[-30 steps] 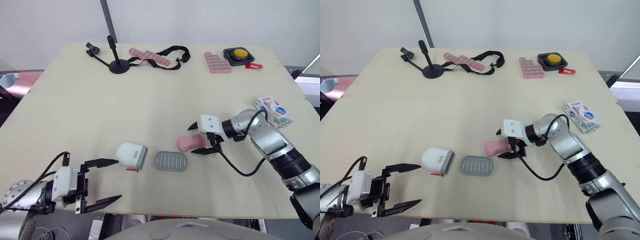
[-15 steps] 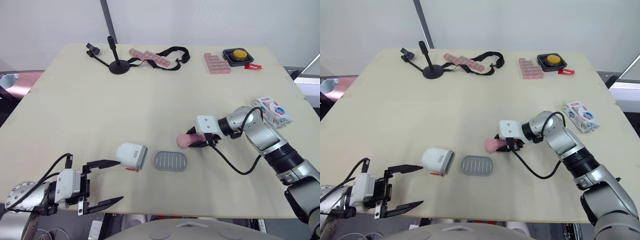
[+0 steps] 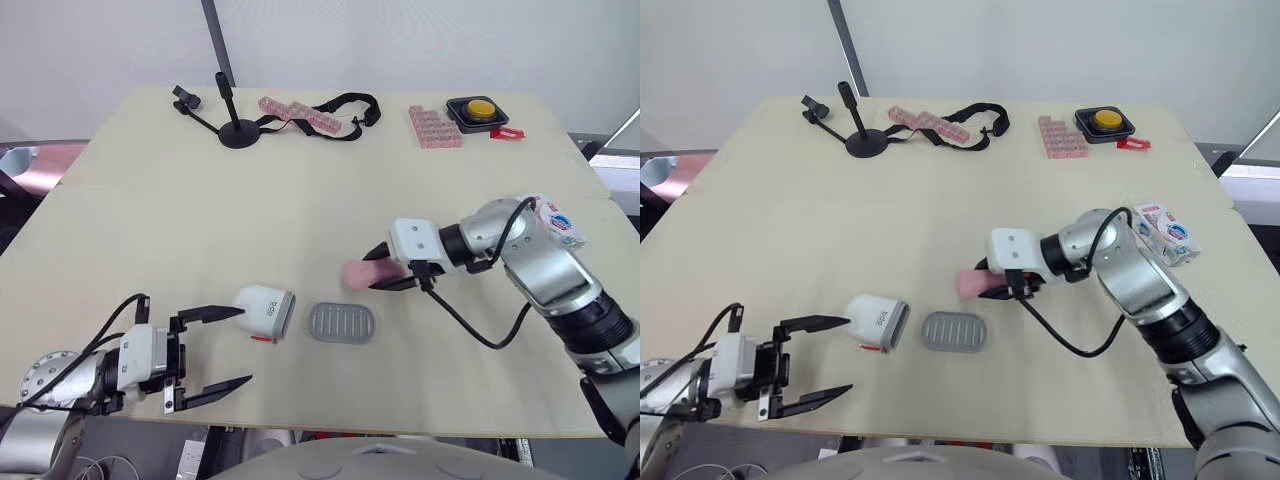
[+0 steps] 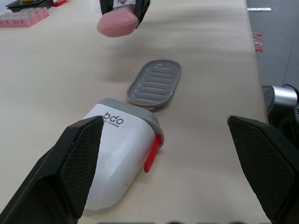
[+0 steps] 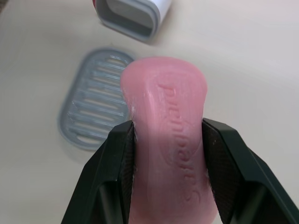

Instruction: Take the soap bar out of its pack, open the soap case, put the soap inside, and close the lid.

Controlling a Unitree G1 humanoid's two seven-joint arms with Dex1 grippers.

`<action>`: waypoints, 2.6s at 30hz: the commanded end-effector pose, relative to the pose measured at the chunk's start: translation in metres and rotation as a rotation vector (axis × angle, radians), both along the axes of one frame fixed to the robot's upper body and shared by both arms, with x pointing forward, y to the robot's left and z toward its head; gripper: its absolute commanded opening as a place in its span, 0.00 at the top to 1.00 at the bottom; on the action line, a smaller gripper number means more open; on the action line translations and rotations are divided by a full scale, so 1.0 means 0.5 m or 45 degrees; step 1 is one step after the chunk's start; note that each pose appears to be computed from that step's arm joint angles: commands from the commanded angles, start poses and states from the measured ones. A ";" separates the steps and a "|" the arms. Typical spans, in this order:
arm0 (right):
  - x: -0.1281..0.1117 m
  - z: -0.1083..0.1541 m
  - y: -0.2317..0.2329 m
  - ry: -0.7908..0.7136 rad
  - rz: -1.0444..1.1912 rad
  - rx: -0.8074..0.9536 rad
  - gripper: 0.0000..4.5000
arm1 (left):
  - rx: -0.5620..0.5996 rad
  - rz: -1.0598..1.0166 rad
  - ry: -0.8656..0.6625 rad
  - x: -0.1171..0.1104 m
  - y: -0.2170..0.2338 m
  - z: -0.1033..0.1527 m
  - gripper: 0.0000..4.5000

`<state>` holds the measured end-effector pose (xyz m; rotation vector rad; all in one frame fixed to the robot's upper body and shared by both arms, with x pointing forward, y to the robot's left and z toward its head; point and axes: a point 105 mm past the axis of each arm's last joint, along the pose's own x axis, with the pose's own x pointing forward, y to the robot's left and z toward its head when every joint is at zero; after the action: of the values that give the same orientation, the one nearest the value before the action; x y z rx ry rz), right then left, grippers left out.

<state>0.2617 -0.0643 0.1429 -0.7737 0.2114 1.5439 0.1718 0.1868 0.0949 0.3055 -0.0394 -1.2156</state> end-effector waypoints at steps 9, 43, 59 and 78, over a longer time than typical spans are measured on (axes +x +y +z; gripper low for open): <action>-0.058 -0.009 0.060 0.069 -0.229 0.024 0.63 | -0.028 -0.021 0.040 0.013 -0.014 0.011 0.00; -0.080 -0.066 0.095 0.263 -0.289 0.001 0.06 | -0.018 -0.031 0.024 0.034 -0.007 0.008 0.00; -0.055 0.042 -0.022 0.270 -0.174 0.590 0.01 | 0.027 -0.063 -0.007 0.052 0.000 0.008 0.00; -0.098 -0.033 -0.248 0.206 -0.210 0.700 0.01 | 0.304 -0.339 0.096 0.102 0.029 0.041 0.00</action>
<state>0.2148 -0.1844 0.1201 -0.1543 -0.0055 1.4041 0.2240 0.2017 0.1145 0.4702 0.1205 -1.4701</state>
